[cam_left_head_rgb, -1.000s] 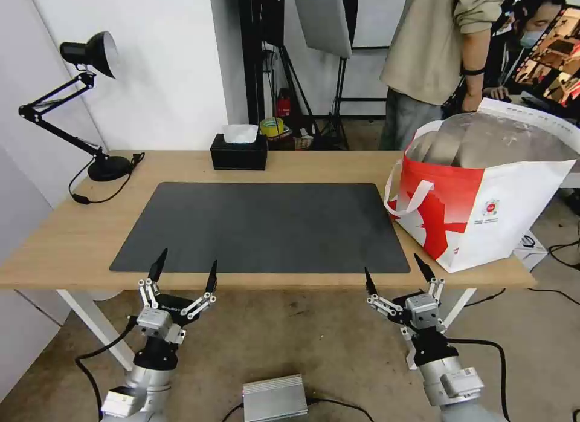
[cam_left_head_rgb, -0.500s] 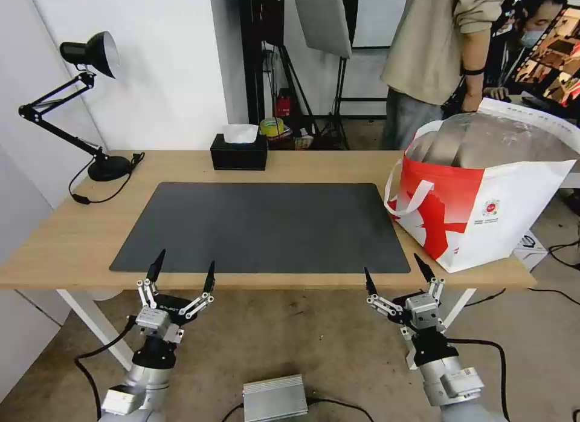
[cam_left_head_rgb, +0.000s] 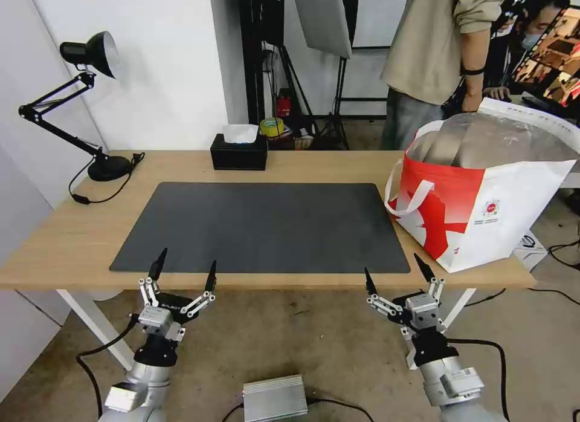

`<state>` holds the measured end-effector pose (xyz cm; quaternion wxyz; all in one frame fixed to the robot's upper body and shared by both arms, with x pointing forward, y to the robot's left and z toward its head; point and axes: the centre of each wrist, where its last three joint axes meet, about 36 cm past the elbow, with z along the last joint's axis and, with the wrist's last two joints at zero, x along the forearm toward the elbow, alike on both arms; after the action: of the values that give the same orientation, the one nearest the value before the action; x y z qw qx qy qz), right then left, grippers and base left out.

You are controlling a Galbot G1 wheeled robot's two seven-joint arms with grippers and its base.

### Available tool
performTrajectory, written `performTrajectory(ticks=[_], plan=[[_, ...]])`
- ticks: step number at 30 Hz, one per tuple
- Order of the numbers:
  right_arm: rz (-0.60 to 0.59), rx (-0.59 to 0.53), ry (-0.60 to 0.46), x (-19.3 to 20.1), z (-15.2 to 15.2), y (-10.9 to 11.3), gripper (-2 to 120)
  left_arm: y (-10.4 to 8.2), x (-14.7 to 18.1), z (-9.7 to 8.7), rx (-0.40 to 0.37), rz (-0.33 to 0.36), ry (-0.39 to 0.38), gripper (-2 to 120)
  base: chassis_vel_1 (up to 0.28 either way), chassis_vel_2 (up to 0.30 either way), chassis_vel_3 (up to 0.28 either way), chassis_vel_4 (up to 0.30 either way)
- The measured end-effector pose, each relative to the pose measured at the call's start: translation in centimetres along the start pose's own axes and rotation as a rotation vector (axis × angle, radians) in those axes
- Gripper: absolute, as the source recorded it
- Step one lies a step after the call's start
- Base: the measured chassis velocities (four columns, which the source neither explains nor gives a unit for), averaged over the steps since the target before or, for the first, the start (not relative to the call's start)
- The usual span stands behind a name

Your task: Pick up the trash from the table and place it into the takeout bag.

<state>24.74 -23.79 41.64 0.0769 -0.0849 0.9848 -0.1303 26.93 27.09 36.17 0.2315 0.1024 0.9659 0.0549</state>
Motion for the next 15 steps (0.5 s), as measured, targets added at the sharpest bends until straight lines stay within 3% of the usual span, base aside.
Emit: performTrajectory(ticks=[15], plan=[[0.000,0.000,0.000,0.00,0.00,0.00,100,-0.03,0.02,0.02,0.000,0.000,0.001,100,0.000,0.000,0.000,0.000]])
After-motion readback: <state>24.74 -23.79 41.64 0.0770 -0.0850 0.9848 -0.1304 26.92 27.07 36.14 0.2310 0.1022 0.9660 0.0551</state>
